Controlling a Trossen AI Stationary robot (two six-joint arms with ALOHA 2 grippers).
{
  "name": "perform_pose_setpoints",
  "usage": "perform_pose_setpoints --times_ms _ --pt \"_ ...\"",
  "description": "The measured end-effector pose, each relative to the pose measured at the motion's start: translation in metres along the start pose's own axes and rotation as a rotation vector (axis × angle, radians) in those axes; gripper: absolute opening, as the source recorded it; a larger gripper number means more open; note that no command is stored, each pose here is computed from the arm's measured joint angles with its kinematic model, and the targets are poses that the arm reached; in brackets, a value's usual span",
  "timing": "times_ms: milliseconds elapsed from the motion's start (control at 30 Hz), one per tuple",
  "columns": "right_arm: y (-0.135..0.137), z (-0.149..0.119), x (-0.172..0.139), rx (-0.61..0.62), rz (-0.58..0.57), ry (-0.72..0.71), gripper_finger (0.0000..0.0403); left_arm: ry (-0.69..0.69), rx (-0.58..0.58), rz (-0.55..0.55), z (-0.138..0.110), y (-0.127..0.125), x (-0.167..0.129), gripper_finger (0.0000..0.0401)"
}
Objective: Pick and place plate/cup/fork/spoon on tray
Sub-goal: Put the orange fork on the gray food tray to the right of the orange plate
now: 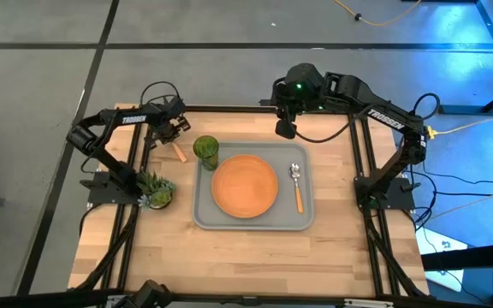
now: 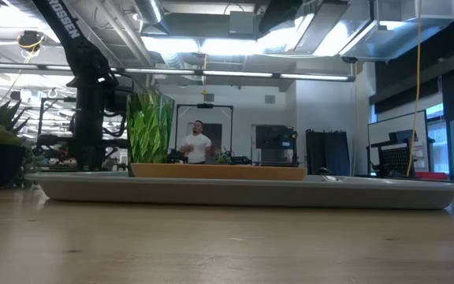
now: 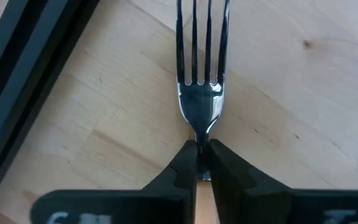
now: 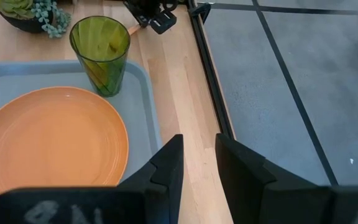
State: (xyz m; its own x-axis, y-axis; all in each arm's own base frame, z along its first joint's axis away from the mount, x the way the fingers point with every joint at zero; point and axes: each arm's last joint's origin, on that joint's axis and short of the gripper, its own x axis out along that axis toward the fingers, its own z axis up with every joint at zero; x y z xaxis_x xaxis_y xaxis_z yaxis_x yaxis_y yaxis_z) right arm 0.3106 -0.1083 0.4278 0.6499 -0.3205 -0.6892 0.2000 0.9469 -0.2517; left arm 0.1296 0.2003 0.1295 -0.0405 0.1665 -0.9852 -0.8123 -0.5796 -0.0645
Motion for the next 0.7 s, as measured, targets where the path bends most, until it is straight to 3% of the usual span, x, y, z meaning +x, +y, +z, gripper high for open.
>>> perform_pose_setpoints --times_ms 300,700 --pt "0.000 0.000 0.000 0.001 0.000 0.000 0.0099 -0.003 0.018 0.001 0.000 0.000 0.000 0.0014" --pt "0.000 0.000 0.000 0.001 0.001 0.001 0.0099 -0.018 0.156 -0.035 0.008 -0.016 -0.014 0.0014"
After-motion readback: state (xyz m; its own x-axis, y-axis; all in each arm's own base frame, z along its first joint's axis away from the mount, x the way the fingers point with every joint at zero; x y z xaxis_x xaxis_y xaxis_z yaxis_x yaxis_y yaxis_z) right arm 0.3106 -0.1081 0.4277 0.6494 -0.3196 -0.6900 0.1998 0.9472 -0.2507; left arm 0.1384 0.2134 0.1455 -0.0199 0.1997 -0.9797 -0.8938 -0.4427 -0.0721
